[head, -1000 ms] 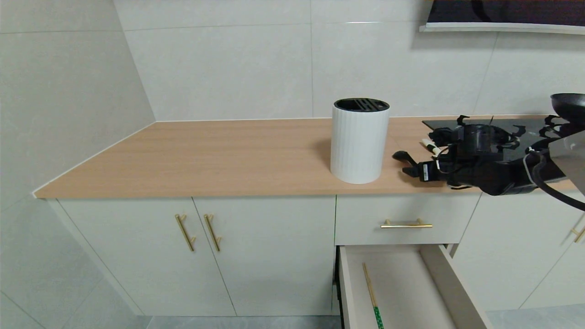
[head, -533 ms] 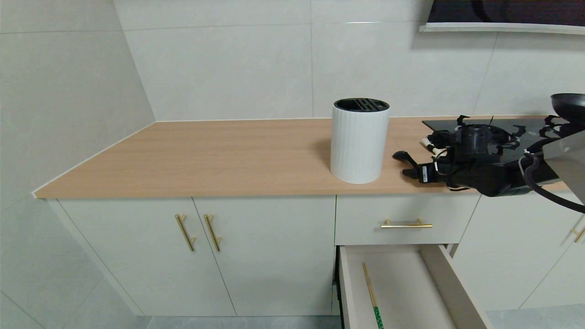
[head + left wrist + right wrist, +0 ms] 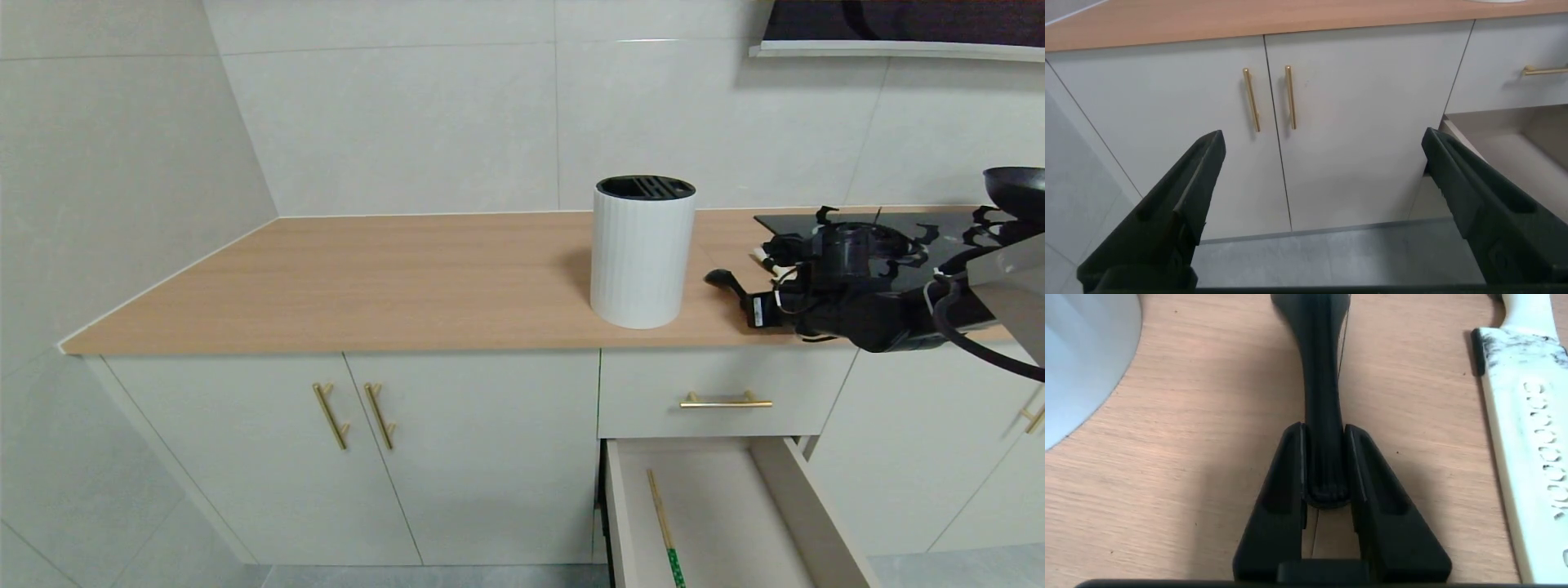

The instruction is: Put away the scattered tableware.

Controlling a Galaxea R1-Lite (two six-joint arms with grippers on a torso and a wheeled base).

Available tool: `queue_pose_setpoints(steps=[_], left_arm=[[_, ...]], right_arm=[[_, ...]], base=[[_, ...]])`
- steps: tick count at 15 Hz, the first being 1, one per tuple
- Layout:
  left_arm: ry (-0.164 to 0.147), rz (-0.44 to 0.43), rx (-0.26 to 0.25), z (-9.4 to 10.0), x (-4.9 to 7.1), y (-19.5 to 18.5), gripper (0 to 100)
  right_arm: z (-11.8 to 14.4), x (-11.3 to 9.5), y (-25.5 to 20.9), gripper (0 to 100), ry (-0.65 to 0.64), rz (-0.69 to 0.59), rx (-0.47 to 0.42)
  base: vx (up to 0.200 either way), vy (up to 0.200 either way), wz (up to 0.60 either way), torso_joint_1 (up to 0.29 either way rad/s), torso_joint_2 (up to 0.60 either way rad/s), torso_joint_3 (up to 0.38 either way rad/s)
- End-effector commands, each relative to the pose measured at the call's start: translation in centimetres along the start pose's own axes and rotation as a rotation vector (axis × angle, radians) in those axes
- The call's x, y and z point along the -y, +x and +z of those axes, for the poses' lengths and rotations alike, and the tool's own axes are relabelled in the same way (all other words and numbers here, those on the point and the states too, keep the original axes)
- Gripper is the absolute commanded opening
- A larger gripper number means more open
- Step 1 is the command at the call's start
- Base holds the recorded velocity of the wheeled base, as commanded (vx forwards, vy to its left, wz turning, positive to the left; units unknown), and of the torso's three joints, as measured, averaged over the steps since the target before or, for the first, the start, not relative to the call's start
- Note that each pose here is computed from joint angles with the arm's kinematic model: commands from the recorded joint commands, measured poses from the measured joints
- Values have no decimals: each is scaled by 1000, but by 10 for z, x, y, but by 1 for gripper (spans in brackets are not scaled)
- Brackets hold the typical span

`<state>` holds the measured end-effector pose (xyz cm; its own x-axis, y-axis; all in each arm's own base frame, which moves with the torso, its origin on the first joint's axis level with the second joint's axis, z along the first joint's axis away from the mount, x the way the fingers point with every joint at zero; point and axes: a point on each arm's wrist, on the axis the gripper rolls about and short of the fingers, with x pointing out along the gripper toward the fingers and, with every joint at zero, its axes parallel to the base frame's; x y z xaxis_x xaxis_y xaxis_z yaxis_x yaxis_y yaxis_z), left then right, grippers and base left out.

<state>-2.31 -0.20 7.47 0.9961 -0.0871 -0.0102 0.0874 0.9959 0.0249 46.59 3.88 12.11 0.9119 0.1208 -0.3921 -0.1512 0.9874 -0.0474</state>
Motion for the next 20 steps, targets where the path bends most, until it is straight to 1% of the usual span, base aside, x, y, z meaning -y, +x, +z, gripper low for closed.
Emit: queue_pose_setpoints(steps=[1, 5, 6, 8, 10, 12, 14, 16, 18, 20], left_arm=[[0, 0, -1, 0, 0, 0, 100], [0, 0, -1, 0, 0, 0, 100], [0, 1, -1, 0, 0, 0, 100], [0, 0, -1, 0, 0, 0, 100], [0, 0, -1, 0, 0, 0, 100], [0, 0, -1, 0, 0, 0, 100], [0, 0, -1, 0, 0, 0, 100], [0, 0, -1, 0, 0, 0, 100], [0, 0, -1, 0, 0, 0, 100], [0, 0, -1, 0, 0, 0, 100]], right_arm=[[2, 0, -2, 0, 0, 1, 6], [17, 0, -16, 0, 59, 1, 35], [27, 0, -29, 0, 71, 1, 38], [38, -1, -49, 0, 111, 5, 35], [41, -7, -67, 0, 148, 17, 1], [37, -15, -87, 0, 157, 33, -27], [27, -23, -118, 0, 150, 59, -49], [15, -25, -151, 0, 144, 64, -72], [6, -31, -165, 0, 137, 79, -84], [-9, -42, -183, 0, 118, 109, -109]], base=[[0, 0, 0, 0, 0, 0], [0, 0, 0, 0, 0, 0], [0, 0, 0, 0, 0, 0], [0, 0, 0, 0, 0, 0], [0, 0, 0, 0, 0, 0], [0, 0, 0, 0, 0, 0], [0, 0, 0, 0, 0, 0], [0, 0, 0, 0, 0, 0], [0, 0, 0, 0, 0, 0], [0, 0, 0, 0, 0, 0]])
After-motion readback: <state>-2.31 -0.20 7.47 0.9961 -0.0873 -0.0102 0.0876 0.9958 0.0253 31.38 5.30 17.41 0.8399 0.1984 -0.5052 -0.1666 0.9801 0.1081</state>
